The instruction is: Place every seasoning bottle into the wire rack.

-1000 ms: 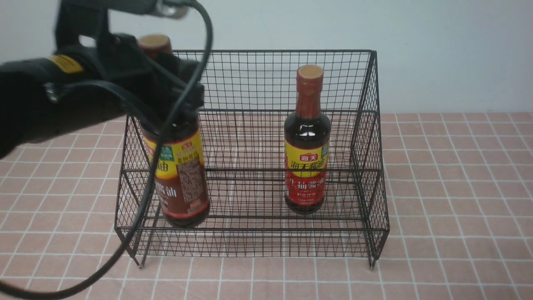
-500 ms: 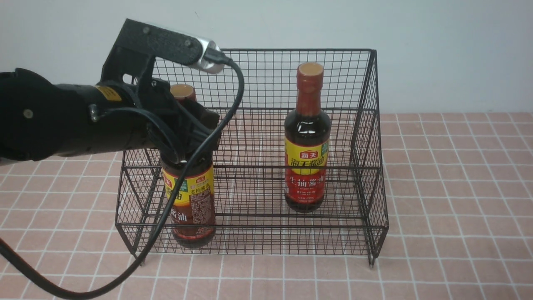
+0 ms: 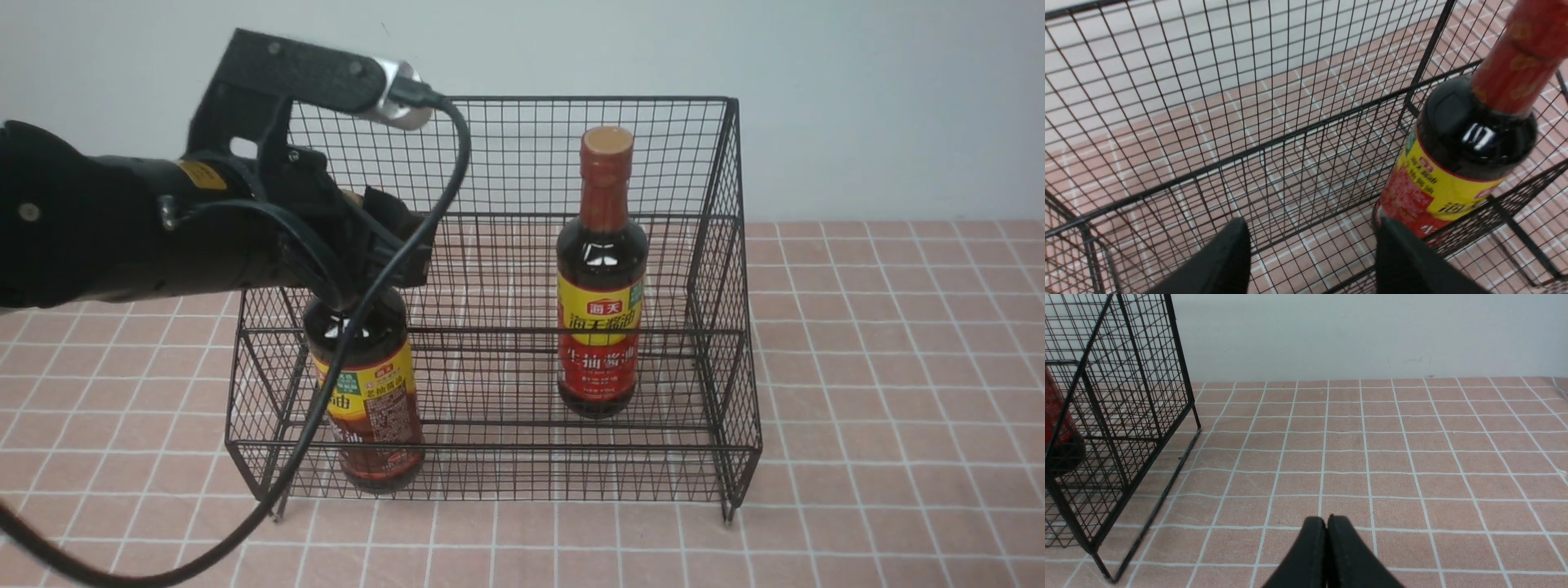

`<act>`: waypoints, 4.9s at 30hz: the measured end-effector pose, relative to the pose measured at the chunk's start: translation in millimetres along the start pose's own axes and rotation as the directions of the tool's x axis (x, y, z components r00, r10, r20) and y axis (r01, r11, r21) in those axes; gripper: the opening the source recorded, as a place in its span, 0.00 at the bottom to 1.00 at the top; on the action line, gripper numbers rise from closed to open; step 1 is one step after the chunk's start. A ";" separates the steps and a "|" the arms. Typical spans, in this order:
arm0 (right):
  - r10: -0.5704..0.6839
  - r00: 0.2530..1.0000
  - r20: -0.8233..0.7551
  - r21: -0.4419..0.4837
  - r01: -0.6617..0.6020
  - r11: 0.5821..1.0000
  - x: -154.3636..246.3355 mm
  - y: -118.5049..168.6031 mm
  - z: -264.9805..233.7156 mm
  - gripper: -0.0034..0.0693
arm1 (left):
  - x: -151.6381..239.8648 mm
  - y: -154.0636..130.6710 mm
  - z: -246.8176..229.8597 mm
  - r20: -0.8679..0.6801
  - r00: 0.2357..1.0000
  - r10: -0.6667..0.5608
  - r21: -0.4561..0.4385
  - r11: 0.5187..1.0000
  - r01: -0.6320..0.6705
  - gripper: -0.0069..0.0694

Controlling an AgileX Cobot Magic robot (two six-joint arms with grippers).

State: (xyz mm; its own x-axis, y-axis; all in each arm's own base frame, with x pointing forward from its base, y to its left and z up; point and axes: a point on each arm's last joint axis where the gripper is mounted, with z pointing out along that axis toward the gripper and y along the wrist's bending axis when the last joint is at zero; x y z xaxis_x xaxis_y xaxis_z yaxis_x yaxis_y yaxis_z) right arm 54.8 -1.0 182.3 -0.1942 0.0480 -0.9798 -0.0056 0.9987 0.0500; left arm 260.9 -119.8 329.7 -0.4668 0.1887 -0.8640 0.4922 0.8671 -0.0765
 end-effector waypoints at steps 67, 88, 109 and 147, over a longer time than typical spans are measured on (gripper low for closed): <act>0.000 1.000 -0.001 0.000 0.000 1.000 0.1 0.0 0.0 0.03 | 257.8 14.0 -130.5 0.268 0.953 -0.144 -0.447 0.857 0.255 0.08; 0.021 1.000 -0.001 0.000 -0.021 1.000 0.1 0.0 0.0 0.03 | 256.4 9.8 -128.1 0.215 0.977 -0.005 -0.410 0.907 0.095 0.08; 0.019 1.000 -0.001 0.000 -0.019 1.000 0.1 0.0 0.0 0.03 | 256.4 9.7 -128.1 0.215 0.977 -0.006 -0.410 0.907 0.096 0.08; -0.014 1.000 0.000 0.011 0.014 1.000 0.1 -0.6 -0.1 0.03 | 256.4 9.7 -128.1 0.215 0.977 -0.006 -0.410 0.907 0.096 0.08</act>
State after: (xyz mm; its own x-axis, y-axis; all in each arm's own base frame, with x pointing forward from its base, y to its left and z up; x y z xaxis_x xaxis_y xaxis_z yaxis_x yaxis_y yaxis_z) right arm 54.7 -1.6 182.2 -0.1943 0.0341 -0.9804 0.0026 0.9994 0.0342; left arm 52.0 -4.0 171.3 -0.3007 0.0801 -0.9503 0.1011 0.9935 0.0518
